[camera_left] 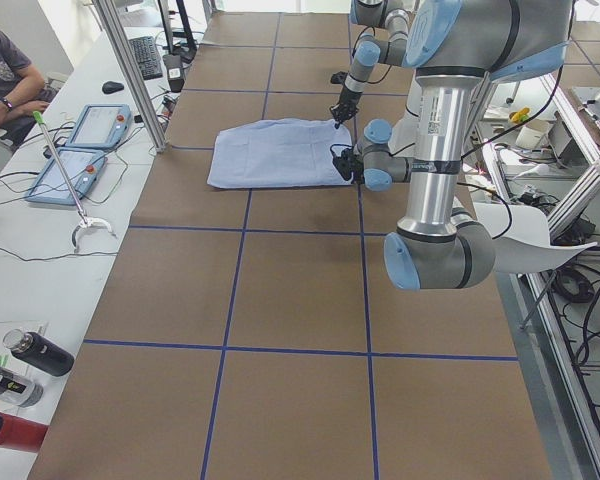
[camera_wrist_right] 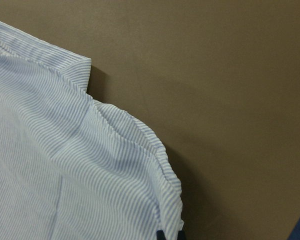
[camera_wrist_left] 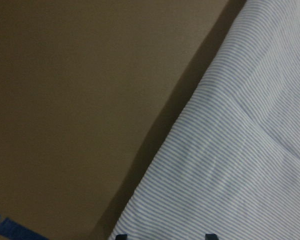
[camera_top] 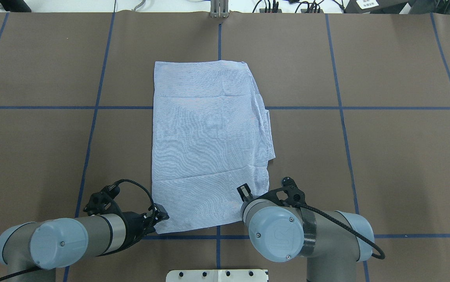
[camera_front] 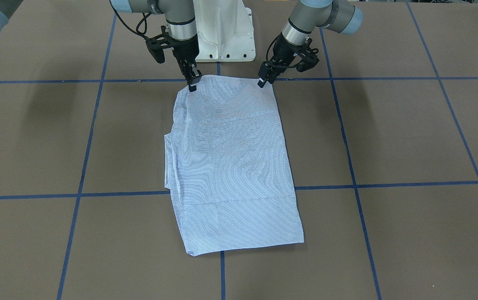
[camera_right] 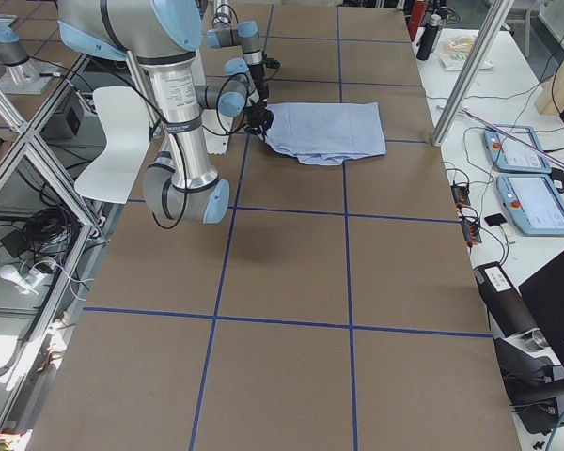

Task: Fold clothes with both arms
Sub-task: 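Grasp both corners of the shirt edge nearest the robot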

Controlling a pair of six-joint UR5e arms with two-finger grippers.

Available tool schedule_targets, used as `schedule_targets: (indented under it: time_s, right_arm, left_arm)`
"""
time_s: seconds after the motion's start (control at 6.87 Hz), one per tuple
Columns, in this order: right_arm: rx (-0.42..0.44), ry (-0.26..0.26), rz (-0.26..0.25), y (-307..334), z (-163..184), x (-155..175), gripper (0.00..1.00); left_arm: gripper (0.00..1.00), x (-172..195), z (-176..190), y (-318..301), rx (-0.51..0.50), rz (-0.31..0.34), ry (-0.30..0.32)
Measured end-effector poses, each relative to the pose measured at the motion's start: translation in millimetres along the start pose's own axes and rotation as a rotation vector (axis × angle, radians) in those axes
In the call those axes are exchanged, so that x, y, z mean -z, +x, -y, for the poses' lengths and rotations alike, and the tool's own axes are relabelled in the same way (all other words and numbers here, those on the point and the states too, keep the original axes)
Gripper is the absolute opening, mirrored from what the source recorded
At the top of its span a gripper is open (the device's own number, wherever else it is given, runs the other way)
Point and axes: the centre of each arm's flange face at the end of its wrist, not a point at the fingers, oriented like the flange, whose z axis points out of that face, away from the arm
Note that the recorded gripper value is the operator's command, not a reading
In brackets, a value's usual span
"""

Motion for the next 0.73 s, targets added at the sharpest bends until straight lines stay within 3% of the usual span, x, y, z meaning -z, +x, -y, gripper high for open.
schedule_targets:
  time_s: [0.15, 0.29, 0.44, 0.58, 0.73]
  right_arm:
    - [0.000, -0.001, 0.000, -0.1, -0.2, 0.2, 0.00]
    - [-0.001, -0.002, 0.002, -0.6, -0.2, 1.2, 0.00]
    - [-0.001, -0.004, 0.003, -1.0, 0.0, 2.3, 0.00]
    - [-0.001, -0.005, 0.003, -1.0, 0.0, 2.8, 0.00]
    - [-0.002, -0.006, 0.003, -1.1, 0.0, 3.2, 0.00]
  left_arm:
    - [0.58, -1.2, 0.4, -4.3, -0.002, 0.010, 0.003]
    - [0.51, -1.8, 0.5, -6.6, -0.003, 0.015, 0.004]
    - [0.34, -2.3, 0.5, -8.3, -0.004, 0.020, 0.006]
    - [0.08, -3.0, 0.1, -10.2, -0.001, 0.027, 0.008]
    - [0.00, -3.3, -0.6, -10.8, 0.010, 0.029, 0.008]
